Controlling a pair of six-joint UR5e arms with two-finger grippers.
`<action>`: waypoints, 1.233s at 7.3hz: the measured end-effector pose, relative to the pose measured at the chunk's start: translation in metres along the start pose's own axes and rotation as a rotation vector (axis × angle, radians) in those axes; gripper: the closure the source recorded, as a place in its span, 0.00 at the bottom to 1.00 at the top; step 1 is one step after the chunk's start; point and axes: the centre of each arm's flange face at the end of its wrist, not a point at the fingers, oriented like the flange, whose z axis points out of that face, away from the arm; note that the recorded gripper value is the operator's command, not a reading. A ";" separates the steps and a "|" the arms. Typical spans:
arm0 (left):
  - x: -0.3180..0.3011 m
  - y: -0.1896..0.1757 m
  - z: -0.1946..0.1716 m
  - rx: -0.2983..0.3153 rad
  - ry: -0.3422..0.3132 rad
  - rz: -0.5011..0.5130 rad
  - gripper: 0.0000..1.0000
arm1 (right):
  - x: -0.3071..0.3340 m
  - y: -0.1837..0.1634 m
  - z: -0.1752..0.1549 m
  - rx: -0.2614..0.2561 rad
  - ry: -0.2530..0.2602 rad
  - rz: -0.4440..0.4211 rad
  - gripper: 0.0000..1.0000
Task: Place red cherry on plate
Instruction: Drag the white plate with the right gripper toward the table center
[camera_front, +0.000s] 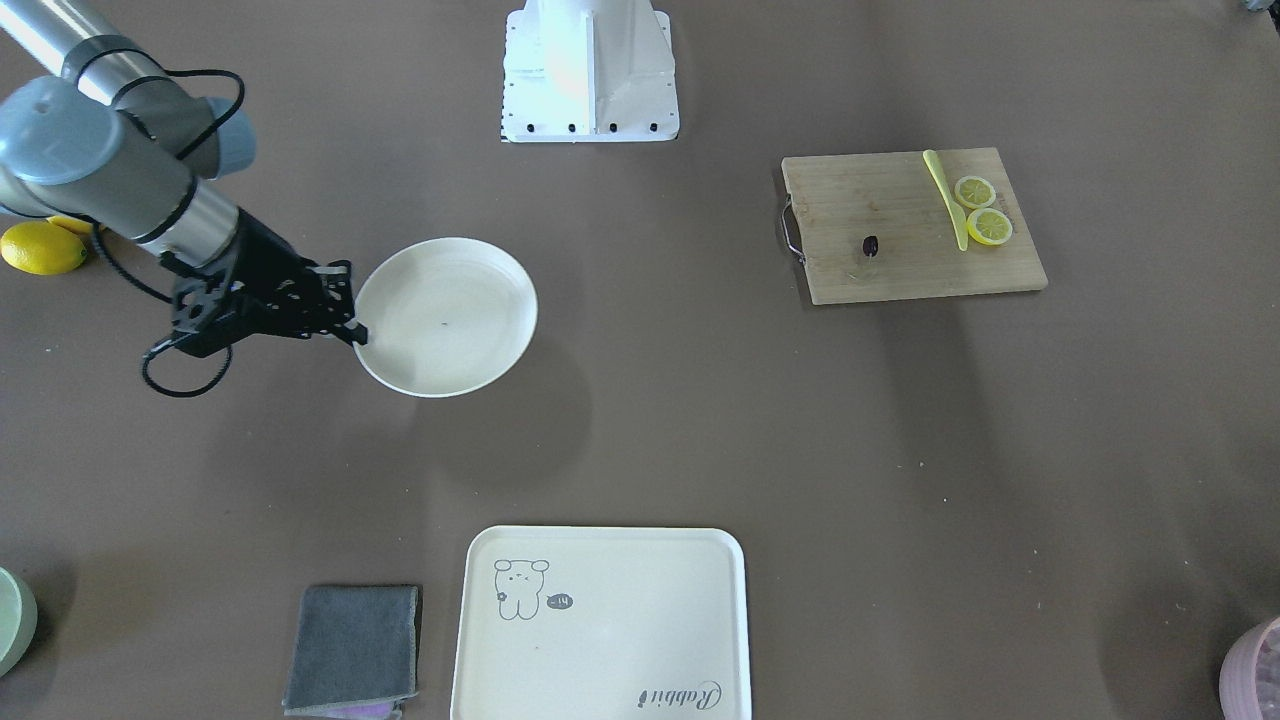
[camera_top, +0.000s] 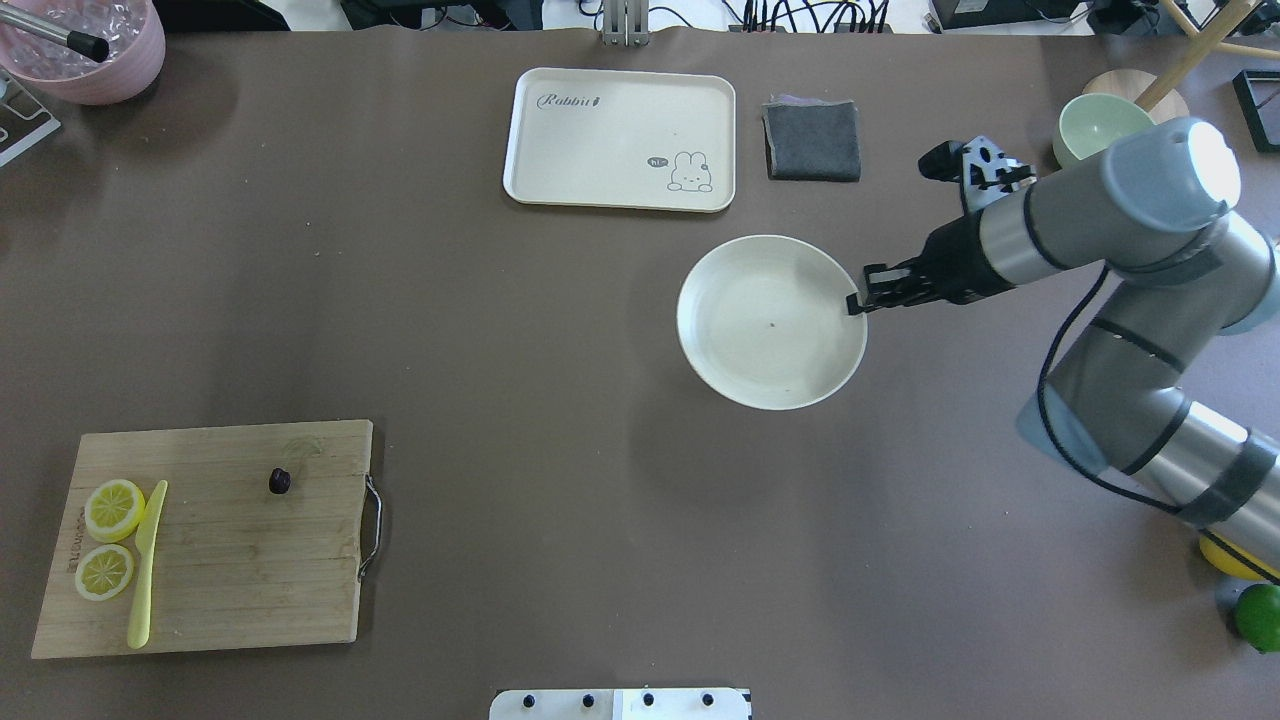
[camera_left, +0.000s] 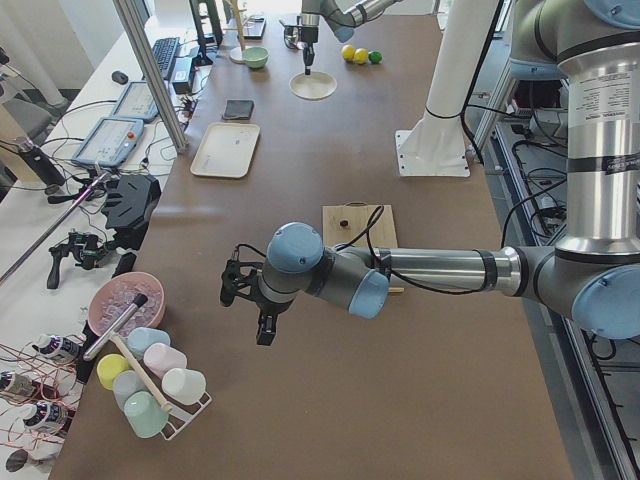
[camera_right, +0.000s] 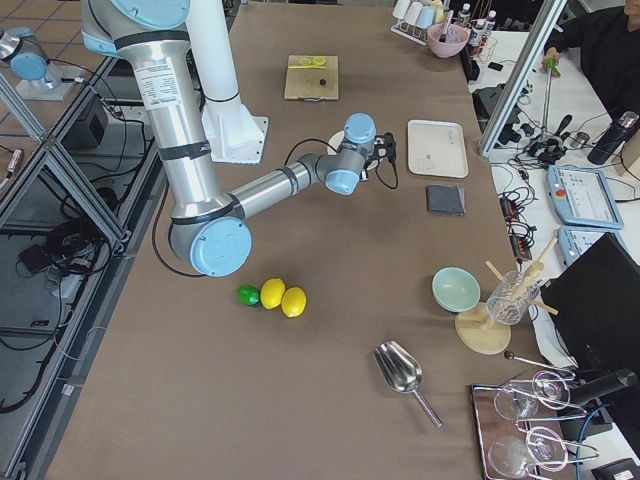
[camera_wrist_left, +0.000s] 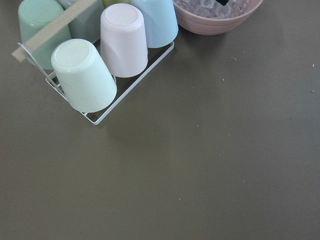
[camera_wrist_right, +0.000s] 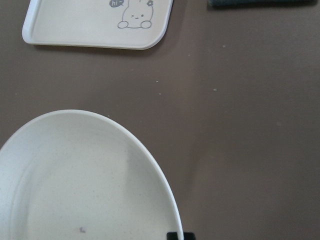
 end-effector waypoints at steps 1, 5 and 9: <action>-0.002 0.001 0.001 -0.003 -0.001 -0.003 0.02 | -0.042 0.015 0.031 0.021 0.011 0.043 1.00; -0.006 0.003 0.004 -0.010 -0.004 -0.013 0.02 | -0.115 0.054 0.114 0.046 0.084 0.096 1.00; -0.008 0.004 0.004 -0.012 0.004 -0.015 0.02 | -0.130 0.057 0.121 0.048 0.074 0.148 0.01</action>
